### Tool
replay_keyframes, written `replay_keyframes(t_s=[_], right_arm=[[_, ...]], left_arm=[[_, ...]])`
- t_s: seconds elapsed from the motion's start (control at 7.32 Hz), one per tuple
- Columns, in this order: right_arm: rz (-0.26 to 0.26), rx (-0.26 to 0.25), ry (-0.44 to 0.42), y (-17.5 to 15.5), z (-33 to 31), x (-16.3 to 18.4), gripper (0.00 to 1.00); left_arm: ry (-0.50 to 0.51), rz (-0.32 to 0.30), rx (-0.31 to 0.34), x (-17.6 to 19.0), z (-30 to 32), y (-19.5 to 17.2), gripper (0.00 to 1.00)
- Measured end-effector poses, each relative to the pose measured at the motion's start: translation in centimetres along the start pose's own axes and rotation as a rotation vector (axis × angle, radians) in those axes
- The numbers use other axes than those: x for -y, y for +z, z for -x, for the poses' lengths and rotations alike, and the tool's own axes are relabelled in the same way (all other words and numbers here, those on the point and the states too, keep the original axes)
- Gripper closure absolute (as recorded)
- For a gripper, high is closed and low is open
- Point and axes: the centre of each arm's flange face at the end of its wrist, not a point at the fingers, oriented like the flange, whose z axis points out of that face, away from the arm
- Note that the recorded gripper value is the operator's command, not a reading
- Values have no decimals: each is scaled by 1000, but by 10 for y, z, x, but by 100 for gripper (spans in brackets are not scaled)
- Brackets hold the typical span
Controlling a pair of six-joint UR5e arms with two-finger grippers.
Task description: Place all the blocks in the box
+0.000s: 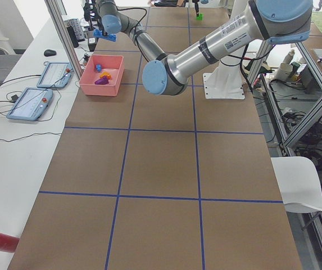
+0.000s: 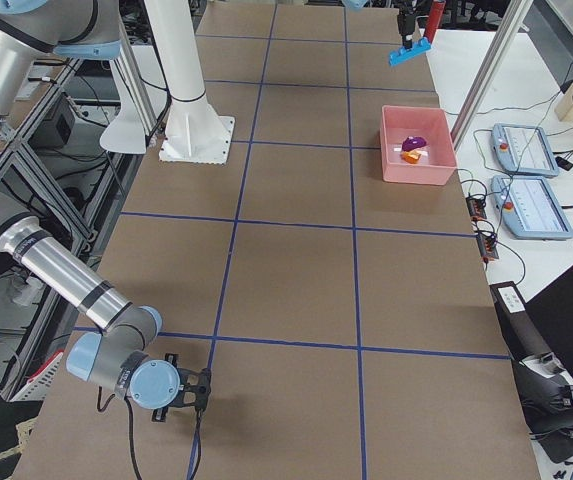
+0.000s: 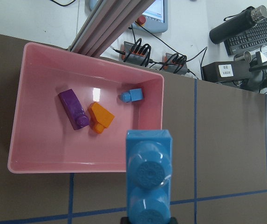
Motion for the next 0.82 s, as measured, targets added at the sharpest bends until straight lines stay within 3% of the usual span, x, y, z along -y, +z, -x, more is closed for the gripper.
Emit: replay_keyframes(t_s=[0.55, 0.68, 0.82], right_arm=[[-1, 1, 0, 0, 0, 1, 7], [-1, 0, 0, 0, 0, 1, 13], [-1, 0, 1, 0, 0, 1, 39]], left_arm=[[6, -141, 58, -26, 36, 123, 100], [7, -170, 82, -32, 42, 144, 100], [5, -194, 107, -34, 45, 159, 46]])
